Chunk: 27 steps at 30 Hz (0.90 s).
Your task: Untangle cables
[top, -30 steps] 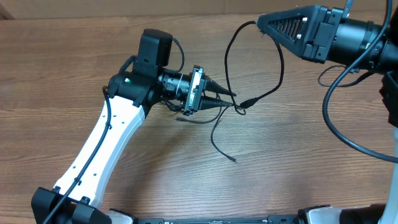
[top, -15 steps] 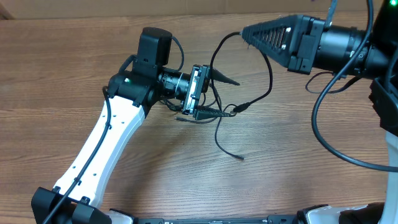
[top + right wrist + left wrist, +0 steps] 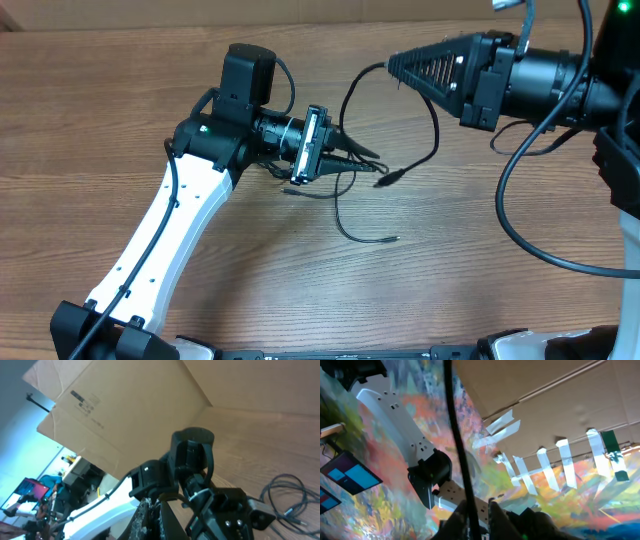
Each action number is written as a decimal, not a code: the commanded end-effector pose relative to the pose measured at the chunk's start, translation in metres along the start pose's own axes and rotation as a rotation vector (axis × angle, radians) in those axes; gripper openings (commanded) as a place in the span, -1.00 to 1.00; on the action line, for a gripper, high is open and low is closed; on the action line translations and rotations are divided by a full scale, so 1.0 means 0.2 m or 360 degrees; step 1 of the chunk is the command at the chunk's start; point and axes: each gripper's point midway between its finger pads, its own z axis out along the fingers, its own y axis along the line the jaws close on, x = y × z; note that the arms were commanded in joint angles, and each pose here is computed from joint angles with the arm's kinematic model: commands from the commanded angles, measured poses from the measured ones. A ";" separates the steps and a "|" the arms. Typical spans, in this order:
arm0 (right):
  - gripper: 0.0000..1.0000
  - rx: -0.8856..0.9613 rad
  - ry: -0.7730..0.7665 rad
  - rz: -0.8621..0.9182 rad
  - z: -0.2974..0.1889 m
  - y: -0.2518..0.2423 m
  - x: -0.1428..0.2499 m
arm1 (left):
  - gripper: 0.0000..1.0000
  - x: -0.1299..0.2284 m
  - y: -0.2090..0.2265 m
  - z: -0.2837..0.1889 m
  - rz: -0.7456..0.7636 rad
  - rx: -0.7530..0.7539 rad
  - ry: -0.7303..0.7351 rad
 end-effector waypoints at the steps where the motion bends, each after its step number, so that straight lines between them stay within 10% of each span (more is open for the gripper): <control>1: -0.92 0.0012 0.0015 -0.0048 0.01 -0.01 0.01 | -0.78 0.03 -0.01 -0.01 0.0000 -0.0002 0.0036; 13: -0.88 0.0044 0.0014 -0.0033 0.01 -0.03 0.01 | -0.92 -0.03 -0.03 -0.02 0.0033 0.0043 -0.0079; 19: 0.23 0.0148 -0.0016 0.0050 -0.05 -0.13 0.00 | -0.92 -0.30 -0.18 -0.15 0.0606 0.0177 -0.0637; 27: 0.50 0.0528 -0.0142 0.0351 -0.30 -0.45 -0.01 | -0.92 -0.13 -0.34 -0.05 0.1183 0.0213 -0.0590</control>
